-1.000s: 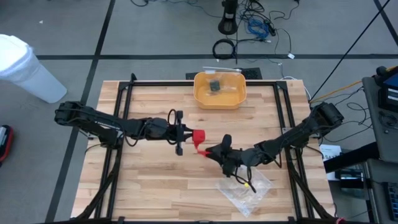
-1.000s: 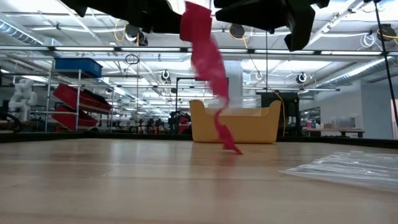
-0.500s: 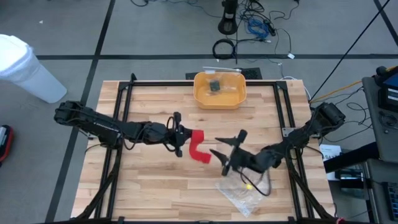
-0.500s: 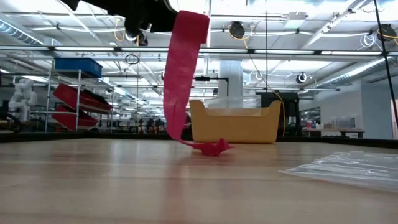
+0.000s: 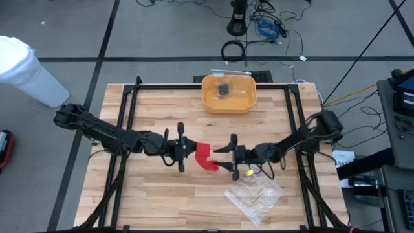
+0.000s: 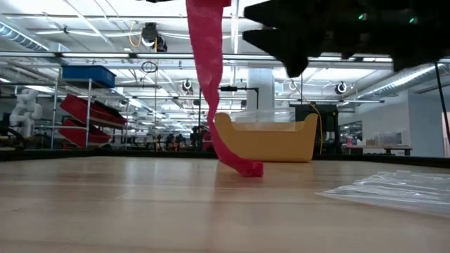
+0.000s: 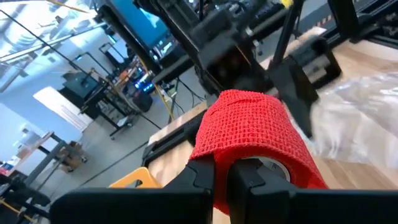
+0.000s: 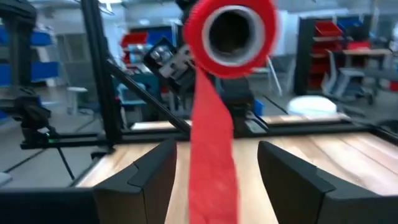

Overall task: Roll bandage
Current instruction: Roll the red bandage

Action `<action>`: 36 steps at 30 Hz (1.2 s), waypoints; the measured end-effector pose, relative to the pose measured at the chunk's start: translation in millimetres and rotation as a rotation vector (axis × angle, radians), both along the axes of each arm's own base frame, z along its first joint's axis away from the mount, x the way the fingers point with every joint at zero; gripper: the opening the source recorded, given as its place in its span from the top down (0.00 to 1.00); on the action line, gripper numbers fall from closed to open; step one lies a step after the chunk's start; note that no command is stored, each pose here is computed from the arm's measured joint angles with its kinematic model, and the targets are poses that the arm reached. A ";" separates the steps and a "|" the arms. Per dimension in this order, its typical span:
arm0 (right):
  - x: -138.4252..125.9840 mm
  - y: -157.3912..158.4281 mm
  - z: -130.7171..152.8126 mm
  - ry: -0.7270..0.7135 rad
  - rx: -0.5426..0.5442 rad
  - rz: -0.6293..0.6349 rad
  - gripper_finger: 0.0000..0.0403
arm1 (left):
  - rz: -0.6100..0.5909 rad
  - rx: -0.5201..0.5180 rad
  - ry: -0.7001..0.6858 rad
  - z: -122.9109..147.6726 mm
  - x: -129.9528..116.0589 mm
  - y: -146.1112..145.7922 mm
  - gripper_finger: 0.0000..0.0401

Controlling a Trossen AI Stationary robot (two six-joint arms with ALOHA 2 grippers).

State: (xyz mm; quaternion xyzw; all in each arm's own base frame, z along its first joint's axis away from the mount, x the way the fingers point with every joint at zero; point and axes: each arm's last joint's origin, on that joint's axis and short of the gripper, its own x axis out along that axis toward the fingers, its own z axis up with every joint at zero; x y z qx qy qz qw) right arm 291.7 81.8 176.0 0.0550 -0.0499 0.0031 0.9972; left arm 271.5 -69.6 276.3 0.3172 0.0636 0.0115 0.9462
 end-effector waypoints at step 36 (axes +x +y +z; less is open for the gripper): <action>22.6 41.4 60.9 -0.027 -0.382 -0.034 1.00 | 0.147 -0.021 0.099 -12.0 1.2 12.2 0.97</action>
